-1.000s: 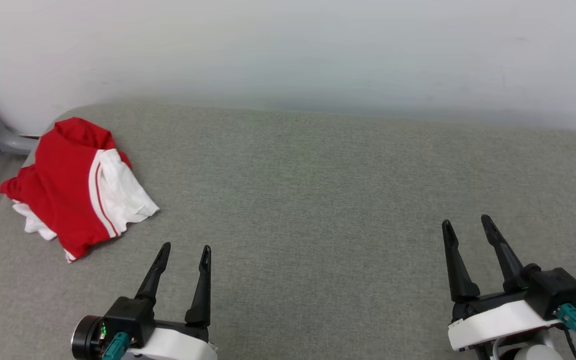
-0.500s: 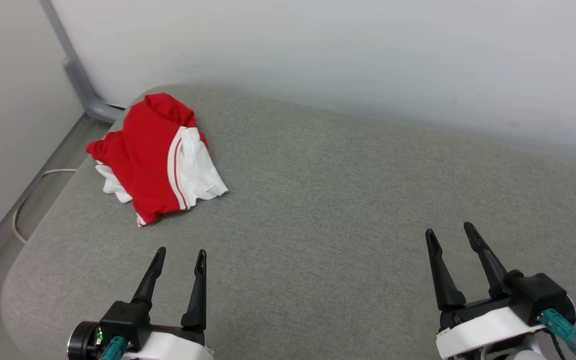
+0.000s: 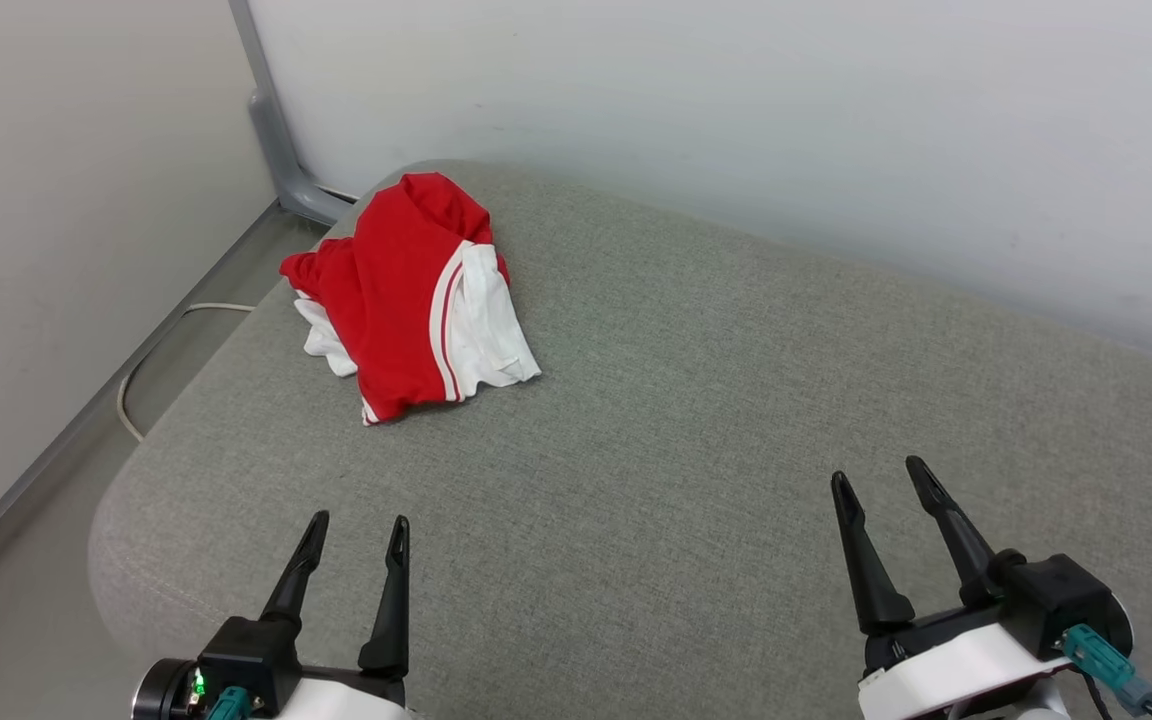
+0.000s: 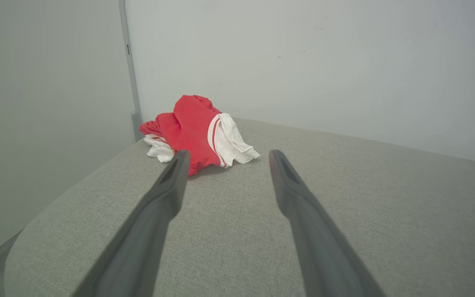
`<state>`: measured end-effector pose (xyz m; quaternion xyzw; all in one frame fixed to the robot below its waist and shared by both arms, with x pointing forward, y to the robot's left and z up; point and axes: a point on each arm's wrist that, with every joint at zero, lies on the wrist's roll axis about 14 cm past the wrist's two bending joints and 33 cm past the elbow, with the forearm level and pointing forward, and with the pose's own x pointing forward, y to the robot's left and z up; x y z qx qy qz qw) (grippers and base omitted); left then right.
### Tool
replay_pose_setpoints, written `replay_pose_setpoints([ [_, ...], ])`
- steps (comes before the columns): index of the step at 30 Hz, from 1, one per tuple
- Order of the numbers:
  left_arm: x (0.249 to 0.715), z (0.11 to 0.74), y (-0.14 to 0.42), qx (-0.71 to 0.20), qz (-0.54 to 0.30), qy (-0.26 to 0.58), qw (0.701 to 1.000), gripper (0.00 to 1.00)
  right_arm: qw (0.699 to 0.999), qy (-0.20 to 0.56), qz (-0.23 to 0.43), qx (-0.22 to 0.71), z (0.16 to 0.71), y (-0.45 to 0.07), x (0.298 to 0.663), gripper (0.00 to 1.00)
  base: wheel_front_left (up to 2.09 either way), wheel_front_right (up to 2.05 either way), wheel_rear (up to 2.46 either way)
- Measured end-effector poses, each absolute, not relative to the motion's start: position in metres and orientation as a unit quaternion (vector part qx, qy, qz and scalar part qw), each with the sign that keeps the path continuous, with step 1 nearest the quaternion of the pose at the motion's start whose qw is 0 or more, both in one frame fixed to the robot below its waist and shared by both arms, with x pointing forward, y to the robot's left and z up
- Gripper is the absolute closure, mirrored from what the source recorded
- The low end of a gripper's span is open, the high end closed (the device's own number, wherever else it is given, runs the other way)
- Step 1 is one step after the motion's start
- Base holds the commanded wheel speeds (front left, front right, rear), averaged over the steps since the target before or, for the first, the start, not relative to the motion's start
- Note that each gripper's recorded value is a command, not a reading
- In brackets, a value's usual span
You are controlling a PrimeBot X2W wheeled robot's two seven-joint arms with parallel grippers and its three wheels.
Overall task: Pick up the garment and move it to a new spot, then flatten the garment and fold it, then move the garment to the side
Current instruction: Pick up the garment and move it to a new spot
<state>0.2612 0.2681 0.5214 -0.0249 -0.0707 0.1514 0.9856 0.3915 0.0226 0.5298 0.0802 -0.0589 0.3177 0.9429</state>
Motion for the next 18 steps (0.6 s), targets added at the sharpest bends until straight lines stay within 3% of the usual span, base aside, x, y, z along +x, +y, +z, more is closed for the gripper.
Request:
replay_pose_setpoints([
  [18,0.277,0.520,0.283,-0.029,0.169,-0.064,0.983,0.00,0.949,-0.047,0.304,0.072,0.515,0.013,0.401,0.00,0.00,0.00,0.00],
])
